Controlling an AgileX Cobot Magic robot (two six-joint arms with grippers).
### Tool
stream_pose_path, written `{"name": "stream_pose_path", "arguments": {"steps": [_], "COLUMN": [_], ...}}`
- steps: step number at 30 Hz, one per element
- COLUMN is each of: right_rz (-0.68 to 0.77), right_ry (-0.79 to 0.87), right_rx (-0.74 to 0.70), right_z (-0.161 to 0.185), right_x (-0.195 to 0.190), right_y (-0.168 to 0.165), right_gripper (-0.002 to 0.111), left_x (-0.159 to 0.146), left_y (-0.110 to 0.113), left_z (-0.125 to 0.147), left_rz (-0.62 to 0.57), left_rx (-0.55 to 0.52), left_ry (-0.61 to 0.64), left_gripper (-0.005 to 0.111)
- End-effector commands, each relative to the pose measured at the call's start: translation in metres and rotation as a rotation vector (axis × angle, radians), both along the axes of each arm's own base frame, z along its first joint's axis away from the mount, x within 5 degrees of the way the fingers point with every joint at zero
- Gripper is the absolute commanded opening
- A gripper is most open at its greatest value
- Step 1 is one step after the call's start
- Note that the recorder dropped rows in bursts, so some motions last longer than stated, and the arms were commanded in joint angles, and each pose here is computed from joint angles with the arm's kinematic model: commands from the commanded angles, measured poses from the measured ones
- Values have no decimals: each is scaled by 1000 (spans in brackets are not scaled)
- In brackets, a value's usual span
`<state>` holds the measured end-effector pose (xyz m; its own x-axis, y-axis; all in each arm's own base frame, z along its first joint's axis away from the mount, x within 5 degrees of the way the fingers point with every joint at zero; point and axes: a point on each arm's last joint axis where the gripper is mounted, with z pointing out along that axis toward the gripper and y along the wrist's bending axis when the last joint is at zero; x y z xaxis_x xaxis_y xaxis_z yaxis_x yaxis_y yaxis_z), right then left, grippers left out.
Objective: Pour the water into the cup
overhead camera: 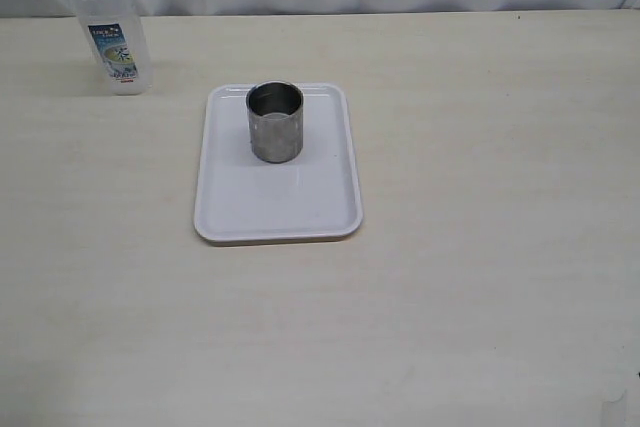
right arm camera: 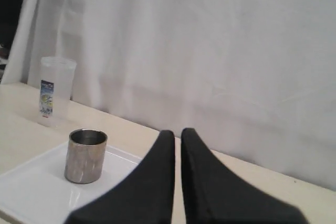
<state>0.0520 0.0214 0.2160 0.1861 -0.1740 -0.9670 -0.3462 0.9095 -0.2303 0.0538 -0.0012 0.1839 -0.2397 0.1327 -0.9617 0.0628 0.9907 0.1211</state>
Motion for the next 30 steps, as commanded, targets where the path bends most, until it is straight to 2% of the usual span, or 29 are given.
{"name": "stream_pose_path", "arguments": {"steps": [1, 7, 11, 19, 24, 30], "right_rz": [-95, -283, -404, -415, -430, -443], "right_ry": [35, 52, 45, 66, 235, 330], "right_rx": [84, 191, 208, 202, 158, 134], "right_z": [-1, -1, -1, -4, -19, -28], "right_x": [2, 4, 4, 4, 4, 3], "right_y": [-6, -17, -24, -24, -24, -24], "right_gripper": [4, 4, 4, 4, 4, 4], "left_x": [0, 0, 0, 0, 0, 0], "left_y": [0, 0, 0, 0, 0, 0], "left_z": [0, 0, 0, 0, 0, 0], "left_rz": [1, 1, 1, 1, 1, 1], "left_rx": [-4, -4, -4, -4, -4, -4], "left_ry": [-13, -13, -13, -13, -13, -13], "left_gripper": [0, 0, 0, 0, 0, 0]}}
